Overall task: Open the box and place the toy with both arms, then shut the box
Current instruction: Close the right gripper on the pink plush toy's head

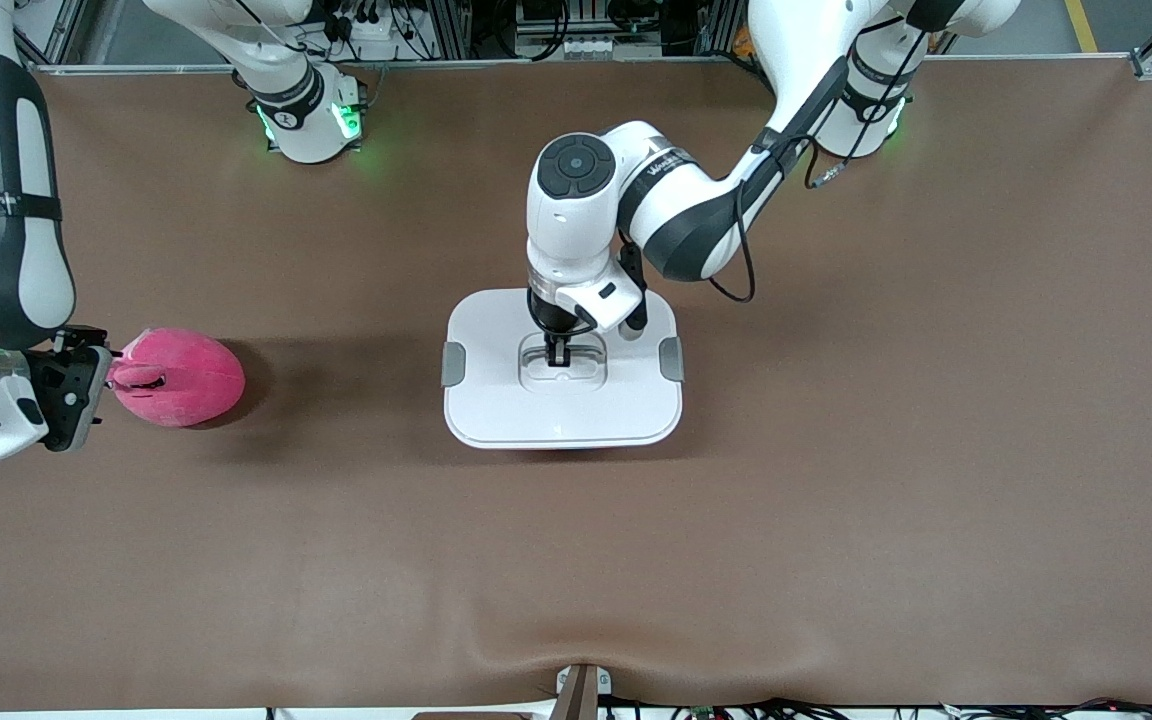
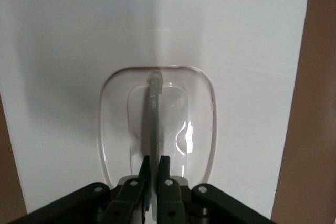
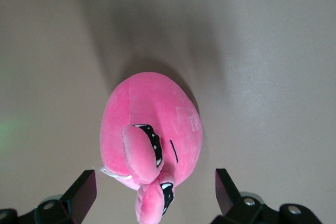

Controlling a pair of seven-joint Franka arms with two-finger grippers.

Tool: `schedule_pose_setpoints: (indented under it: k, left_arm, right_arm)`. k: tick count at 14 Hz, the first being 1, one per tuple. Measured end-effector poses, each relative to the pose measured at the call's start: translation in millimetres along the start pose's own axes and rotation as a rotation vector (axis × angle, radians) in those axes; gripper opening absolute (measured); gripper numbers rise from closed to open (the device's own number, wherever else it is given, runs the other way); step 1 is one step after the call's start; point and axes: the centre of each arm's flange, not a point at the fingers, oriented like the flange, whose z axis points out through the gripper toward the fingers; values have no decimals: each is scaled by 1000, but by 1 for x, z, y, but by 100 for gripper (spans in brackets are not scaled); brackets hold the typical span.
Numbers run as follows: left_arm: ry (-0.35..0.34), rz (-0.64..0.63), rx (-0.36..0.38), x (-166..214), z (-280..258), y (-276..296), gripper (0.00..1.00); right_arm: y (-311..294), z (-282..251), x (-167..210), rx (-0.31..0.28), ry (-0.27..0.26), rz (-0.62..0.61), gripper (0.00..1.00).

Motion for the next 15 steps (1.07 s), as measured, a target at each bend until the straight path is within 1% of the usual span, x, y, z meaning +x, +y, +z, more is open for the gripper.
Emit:
schedule_pose_setpoints:
  k: [6,9,15]
  left_arm:
    - [0,12,0,0,0,0,7]
    - [0,16,0,0,0,0,7]
    - [1,23,-1,1,0,1,7]
  right_arm:
    - [1,26,2,4,0,-28,100]
    - [1,48,2,0,1,-68,100]
    - [-2,66,-2,22,2,-79,100]
